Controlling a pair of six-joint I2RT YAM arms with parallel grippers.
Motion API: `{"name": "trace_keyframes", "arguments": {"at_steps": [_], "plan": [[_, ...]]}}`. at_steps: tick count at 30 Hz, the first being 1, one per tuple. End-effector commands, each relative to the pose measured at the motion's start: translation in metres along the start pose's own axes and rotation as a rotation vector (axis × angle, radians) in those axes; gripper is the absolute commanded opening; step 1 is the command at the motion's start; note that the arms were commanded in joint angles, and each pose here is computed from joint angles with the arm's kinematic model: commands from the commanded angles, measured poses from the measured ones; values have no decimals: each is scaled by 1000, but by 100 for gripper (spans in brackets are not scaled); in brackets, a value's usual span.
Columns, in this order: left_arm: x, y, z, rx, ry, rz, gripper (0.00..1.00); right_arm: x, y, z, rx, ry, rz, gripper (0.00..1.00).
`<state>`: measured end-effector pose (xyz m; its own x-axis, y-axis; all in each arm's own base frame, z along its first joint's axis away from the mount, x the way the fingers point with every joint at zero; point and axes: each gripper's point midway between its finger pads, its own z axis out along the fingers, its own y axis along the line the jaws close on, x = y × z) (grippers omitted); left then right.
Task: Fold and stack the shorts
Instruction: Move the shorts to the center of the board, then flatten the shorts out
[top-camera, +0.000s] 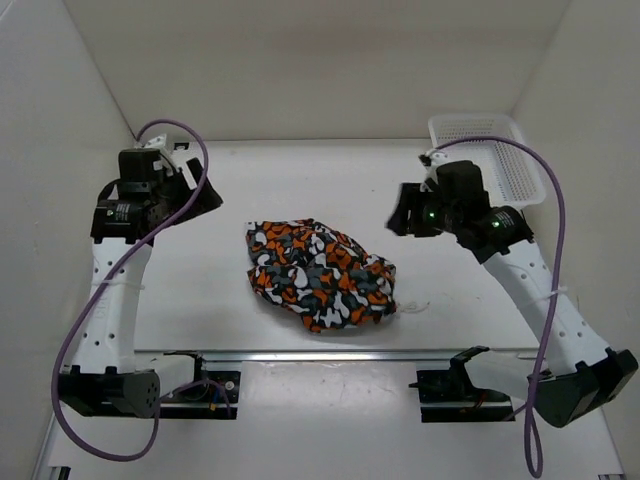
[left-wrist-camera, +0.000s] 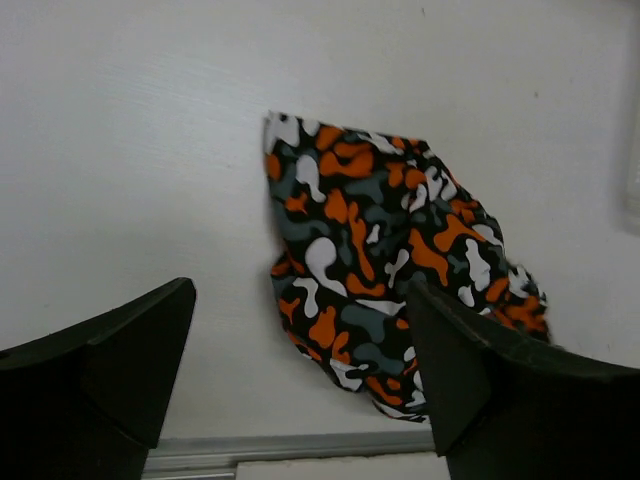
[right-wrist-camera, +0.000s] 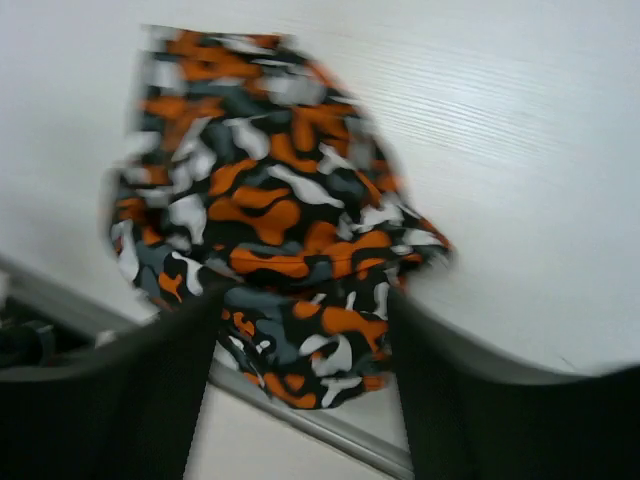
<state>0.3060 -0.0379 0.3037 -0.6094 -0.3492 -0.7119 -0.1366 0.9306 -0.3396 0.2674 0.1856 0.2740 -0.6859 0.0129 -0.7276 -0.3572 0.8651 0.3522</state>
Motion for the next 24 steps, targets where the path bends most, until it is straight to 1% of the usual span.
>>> {"name": "trace_keyframes", "arguments": {"at_steps": [1,2,3,4,5,6,7,8,9,10,11,12,13,15,16,18,19,20,21,22,23,24], "plan": [[40,-23,23,98,135,28,93,-15,-54,-44,246,-138,110,40],[49,-27,29,121,166,33,65,-10,-60,-43,263,-124,137,23],[56,-34,36,158,191,37,48,-5,-58,-43,247,-121,178,10],[76,-33,48,146,254,18,29,6,-58,-34,234,-88,198,0],[85,-33,54,141,279,12,17,19,-45,-28,170,-37,206,0],[95,-32,60,134,307,6,11,29,-40,-20,151,-2,223,0],[110,-25,69,106,339,-8,12,54,-34,-9,137,72,253,13],[120,-25,74,102,367,-9,20,65,-29,-3,118,98,262,20],[125,-18,78,68,367,-15,35,78,-24,3,100,134,267,34],[138,-12,85,51,394,-30,67,102,-17,11,87,190,266,72],[146,-7,90,28,418,-31,81,116,-14,16,90,233,263,83],[154,-6,97,18,446,-35,97,129,-13,22,97,280,259,90],[161,-3,100,5,470,-37,99,147,-16,25,141,316,228,94],[170,-2,106,-9,503,-43,100,163,-18,31,174,355,204,94],[179,-4,109,-11,526,-39,100,174,-16,34,179,393,192,94],[200,-4,114,-23,583,-49,100,181,-9,39,158,414,188,94],[206,-4,117,-13,601,-55,96,188,-8,42,162,434,188,92],[212,-4,119,-8,616,-70,90,191,-4,43,146,445,184,86],[218,-4,121,-6,636,-85,67,188,-1,48,139,432,193,71],[221,-4,122,2,642,-89,49,191,3,51,125,447,187,59],[228,-4,124,-10,668,-92,28,192,3,54,126,449,187,46],[220,-9,128,0,652,-91,10,182,3,59,144,425,181,18]]}}
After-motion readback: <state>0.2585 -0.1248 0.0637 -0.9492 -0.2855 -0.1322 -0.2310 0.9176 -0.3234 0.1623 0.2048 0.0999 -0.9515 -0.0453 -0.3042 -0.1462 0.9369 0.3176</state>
